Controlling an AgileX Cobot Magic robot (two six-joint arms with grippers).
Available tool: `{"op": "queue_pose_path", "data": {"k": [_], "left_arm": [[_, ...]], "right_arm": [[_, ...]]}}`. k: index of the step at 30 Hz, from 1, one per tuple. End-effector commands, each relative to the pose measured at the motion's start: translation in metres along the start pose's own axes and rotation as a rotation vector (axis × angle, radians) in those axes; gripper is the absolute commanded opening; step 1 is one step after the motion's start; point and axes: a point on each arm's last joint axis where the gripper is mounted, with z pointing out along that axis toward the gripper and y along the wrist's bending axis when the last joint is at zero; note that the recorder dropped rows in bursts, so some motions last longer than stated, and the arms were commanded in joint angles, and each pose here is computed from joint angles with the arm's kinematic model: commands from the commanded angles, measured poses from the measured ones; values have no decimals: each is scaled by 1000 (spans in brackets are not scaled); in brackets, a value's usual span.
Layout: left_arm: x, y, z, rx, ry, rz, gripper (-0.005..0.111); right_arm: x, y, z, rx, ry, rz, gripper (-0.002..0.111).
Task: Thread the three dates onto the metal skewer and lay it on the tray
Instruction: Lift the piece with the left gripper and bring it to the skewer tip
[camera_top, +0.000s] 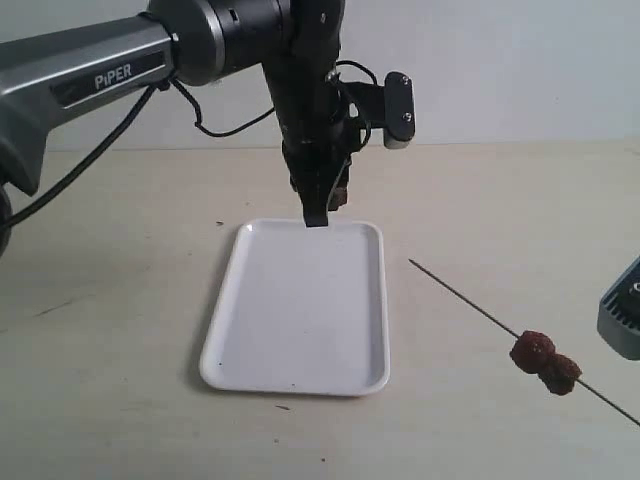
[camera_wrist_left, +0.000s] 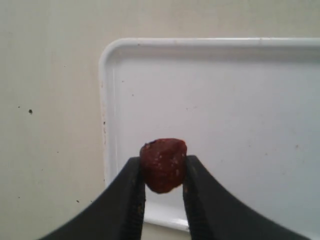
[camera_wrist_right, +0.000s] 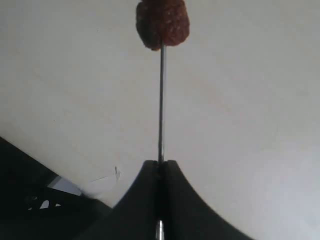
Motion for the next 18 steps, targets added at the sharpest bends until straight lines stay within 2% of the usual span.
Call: {"op": "queue_pose_path", "data": {"k": [1,5,7,18], "left_arm": [[-7,-3,-24,9,-93,102,27],[-22,-19,-40,112,-343,292,27],[-24,-24,-43,132,-385,319,27],[0,-51,-23,231,-291,462,27]], "right_arm": [[-1,0,-3,0,-20,-20,0],[0,-1,-3,4,-19,-21,0],[0,-1,-3,4,-12,-21,0],[0,-1,-3,4,-13,-21,0]]}}
